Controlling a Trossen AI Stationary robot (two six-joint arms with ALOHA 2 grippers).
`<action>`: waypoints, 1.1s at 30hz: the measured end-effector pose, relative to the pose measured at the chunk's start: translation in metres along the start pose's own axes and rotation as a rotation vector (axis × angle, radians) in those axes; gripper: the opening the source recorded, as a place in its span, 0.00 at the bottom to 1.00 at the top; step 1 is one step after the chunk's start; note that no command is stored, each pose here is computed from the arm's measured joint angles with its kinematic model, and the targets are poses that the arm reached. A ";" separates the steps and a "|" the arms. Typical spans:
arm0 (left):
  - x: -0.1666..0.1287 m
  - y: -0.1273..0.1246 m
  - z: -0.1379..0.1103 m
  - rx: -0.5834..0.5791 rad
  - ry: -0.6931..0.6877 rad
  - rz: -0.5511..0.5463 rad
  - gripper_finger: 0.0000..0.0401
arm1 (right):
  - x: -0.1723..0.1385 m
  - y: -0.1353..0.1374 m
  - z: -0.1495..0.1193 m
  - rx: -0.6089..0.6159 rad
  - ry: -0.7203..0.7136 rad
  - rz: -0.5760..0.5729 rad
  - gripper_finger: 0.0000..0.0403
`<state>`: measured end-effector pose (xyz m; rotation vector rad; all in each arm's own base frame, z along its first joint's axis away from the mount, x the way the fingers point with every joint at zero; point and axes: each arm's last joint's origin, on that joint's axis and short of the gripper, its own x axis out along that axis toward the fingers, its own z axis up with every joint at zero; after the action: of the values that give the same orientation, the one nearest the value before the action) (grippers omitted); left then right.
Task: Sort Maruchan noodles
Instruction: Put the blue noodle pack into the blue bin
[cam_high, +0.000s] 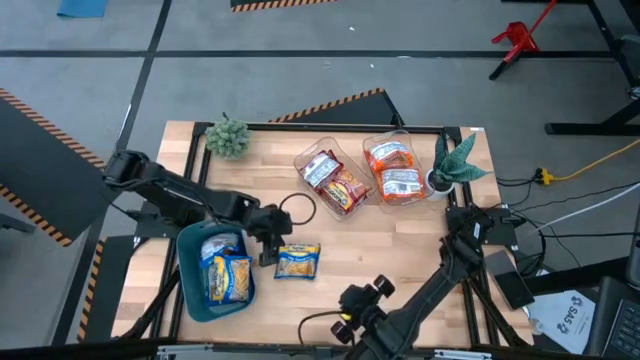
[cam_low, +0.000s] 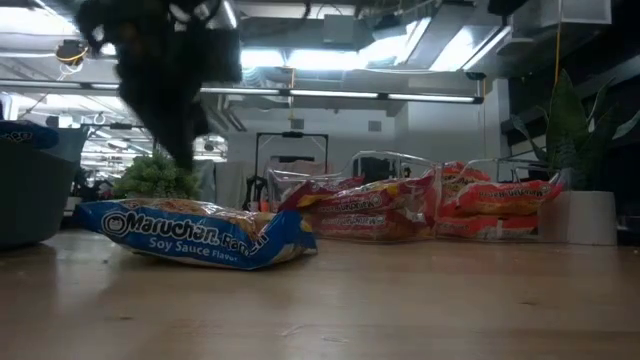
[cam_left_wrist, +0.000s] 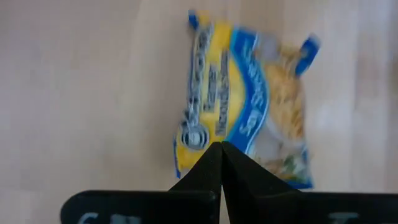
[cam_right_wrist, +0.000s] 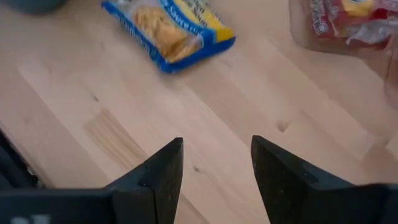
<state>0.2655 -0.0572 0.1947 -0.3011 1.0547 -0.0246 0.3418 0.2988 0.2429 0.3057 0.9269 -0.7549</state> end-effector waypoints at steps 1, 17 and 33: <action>0.006 0.001 -0.003 0.000 0.018 0.002 0.00 | 0.000 0.000 0.000 0.033 -0.013 -0.001 0.44; 0.064 0.021 -0.024 -0.004 0.114 0.004 0.00 | -0.022 -0.038 0.076 0.019 0.060 0.071 0.44; 0.064 0.028 -0.020 -0.033 0.109 -0.022 0.00 | -0.039 -0.141 0.110 0.219 0.342 0.074 0.44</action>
<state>0.2765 -0.0460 0.1238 -0.3445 1.1609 -0.0440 0.2949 0.1566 0.3486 0.6735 1.1489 -0.7492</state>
